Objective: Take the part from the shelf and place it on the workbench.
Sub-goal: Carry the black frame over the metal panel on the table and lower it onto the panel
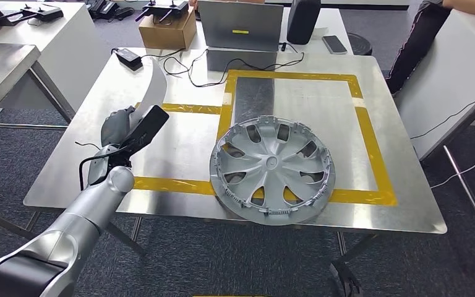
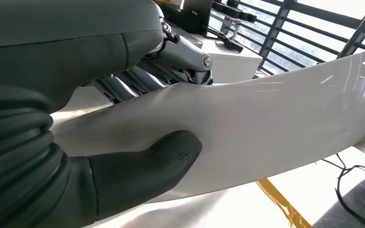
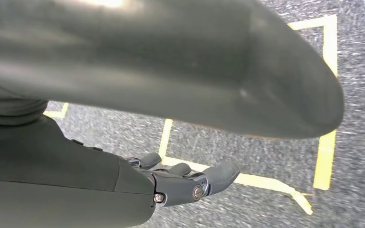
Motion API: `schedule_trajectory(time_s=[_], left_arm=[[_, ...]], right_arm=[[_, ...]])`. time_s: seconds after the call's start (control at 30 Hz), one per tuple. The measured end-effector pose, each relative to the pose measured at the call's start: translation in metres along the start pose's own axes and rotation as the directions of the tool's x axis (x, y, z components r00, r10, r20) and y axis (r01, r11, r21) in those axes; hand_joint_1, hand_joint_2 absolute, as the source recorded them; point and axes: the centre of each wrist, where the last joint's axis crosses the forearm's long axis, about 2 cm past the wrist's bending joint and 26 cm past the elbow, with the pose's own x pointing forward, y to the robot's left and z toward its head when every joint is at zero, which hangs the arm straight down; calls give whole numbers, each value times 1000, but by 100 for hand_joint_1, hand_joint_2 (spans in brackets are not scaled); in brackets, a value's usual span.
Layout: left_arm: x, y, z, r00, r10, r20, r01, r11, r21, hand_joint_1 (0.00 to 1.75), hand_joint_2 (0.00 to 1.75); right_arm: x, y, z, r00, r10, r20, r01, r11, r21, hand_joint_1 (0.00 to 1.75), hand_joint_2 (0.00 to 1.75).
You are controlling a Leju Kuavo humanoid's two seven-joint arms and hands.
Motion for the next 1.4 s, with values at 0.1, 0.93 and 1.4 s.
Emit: schedule_trajectory(time_s=[0.1,0.93,1.4], left_arm=[[-2,-8,4,1000,-21,-10,21,1000,-14,175,175],[-8,-37,22,999,-48,23,48,999,-25,0,0],[16,12,-10,967,-123,222,84,980,179,0,0]], right_arm=[[0,-1,0,1000,17,14,-17,1000,4,0,0],[-8,-9,1,998,68,6,-68,998,2,0,0],[2,6,0,999,50,-1,-50,998,24,0,0]])
